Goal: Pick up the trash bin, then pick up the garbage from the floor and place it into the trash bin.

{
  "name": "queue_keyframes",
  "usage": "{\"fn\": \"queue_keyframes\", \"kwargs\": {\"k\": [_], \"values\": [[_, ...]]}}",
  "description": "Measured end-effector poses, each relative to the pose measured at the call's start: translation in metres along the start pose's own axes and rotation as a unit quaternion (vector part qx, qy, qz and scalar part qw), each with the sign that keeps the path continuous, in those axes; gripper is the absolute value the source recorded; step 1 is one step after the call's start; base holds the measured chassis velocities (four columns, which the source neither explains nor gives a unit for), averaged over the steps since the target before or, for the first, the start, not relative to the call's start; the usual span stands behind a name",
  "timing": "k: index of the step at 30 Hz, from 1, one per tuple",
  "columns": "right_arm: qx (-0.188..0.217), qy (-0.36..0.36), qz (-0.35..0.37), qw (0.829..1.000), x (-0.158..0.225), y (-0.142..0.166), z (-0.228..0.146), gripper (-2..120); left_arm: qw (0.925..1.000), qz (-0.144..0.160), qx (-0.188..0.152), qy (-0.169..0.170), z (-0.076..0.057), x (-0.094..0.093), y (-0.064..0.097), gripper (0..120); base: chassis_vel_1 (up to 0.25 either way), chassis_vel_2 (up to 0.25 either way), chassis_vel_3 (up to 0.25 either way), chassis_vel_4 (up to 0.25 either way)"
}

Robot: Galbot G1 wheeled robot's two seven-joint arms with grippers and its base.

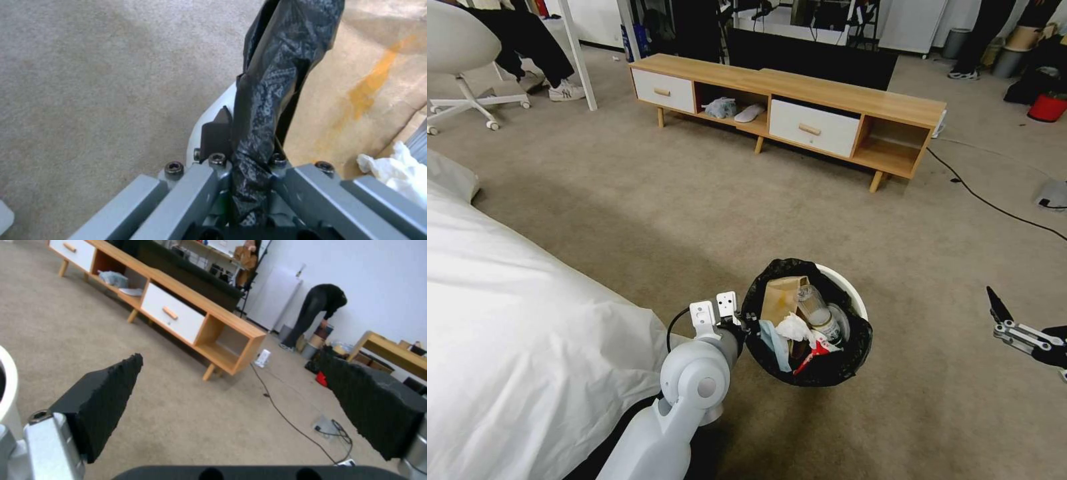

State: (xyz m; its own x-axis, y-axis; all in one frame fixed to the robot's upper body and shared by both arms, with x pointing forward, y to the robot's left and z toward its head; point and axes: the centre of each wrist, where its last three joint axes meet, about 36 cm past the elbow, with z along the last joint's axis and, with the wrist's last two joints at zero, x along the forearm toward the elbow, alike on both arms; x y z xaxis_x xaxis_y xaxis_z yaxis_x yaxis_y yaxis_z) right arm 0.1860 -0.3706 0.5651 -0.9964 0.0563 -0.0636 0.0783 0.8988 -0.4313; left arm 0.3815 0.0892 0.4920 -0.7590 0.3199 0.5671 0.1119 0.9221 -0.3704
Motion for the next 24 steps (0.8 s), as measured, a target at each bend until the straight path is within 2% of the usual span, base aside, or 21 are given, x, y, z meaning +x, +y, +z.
{"fn": "queue_keyframes", "kwargs": {"k": [9, 24], "values": [[0.0, 0.001, 0.005, 1.0, 0.0013, -0.0016, 0.0001, 100, 1.0, -0.001, -0.003, 0.0, 0.0003, 0.0001, -0.0002, 1, -0.024, -0.031, -0.032, -0.028], [-0.008, -0.007, 0.004, 1.0, 0.0011, -0.0016, 0.0001, 100, 1.0, -0.001, -0.004, -0.002, 0.0007, -0.0002, -0.0019, 1, -0.102, -0.105, -0.093, -0.102]]}}
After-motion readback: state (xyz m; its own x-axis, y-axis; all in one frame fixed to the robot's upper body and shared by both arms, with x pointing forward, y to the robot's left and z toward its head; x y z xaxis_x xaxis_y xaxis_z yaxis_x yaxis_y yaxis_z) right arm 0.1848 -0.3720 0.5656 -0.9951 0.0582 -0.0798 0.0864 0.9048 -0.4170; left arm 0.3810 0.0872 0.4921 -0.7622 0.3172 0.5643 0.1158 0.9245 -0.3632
